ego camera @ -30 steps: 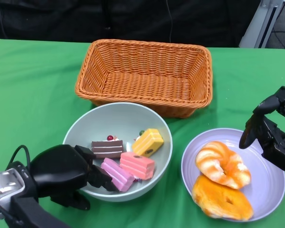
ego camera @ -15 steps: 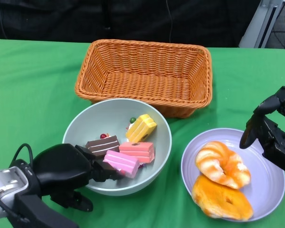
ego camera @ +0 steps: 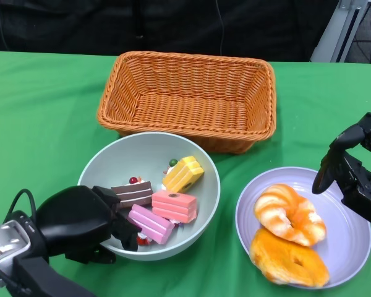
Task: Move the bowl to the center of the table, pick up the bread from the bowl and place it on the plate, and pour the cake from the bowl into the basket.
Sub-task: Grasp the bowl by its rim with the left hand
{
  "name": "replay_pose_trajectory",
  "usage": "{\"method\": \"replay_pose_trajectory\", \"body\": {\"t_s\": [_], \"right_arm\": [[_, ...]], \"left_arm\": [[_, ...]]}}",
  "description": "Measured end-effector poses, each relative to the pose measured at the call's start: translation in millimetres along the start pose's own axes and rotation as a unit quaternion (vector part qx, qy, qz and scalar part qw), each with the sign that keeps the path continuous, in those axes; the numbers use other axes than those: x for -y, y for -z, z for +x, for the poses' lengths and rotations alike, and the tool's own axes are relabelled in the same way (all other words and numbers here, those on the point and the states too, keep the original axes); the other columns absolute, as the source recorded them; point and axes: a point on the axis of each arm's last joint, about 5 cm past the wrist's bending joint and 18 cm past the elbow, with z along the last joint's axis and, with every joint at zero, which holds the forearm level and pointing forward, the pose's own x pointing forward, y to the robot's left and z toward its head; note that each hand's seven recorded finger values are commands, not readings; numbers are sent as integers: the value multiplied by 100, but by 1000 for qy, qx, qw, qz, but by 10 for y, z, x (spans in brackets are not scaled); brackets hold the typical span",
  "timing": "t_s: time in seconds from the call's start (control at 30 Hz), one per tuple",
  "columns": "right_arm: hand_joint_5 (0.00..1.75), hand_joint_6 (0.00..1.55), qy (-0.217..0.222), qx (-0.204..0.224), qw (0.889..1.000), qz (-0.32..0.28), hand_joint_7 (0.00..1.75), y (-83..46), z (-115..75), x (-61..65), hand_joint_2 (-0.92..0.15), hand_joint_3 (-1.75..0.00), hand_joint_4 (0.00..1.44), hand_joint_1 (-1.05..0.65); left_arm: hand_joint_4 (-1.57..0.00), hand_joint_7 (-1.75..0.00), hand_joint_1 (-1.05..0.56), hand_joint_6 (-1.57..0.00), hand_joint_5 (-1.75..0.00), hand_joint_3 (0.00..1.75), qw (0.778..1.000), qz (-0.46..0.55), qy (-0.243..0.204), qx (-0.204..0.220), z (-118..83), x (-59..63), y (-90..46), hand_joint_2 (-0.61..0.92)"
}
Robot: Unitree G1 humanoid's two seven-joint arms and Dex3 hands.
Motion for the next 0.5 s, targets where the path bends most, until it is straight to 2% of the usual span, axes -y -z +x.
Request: {"method": "replay_pose_trajectory", "body": {"t_s": [0.1,0.2,0.3,0.4,0.5], "right_arm": [[165,71,1,0,1000,0,130,-1,-1,2,-76,-83,73,-9],[165,71,1,1,1000,0,129,-2,-2,3,-76,-84,73,-9],[166,70,1,1,1000,0,130,-5,-3,9,-76,-84,73,-10],[166,70,2,3,1000,1,131,-8,-6,14,-76,-85,72,-10],[166,69,2,3,1000,3,131,-8,-6,15,-76,-85,72,-10]], "left_arm": [[-58,-153,-21,-60,-174,17,1000,-1,-4,1,-2,10,1,92],[-62,-159,-23,-58,-175,16,1000,-7,-14,6,-11,30,2,92],[-66,-160,-24,-59,-175,14,999,-20,-38,15,-35,73,6,92],[-69,-155,-23,-63,-175,20,996,-38,-70,33,-62,114,1,92],[-69,-154,-24,-64,-175,21,994,-48,-83,45,-79,135,-5,92]]}}
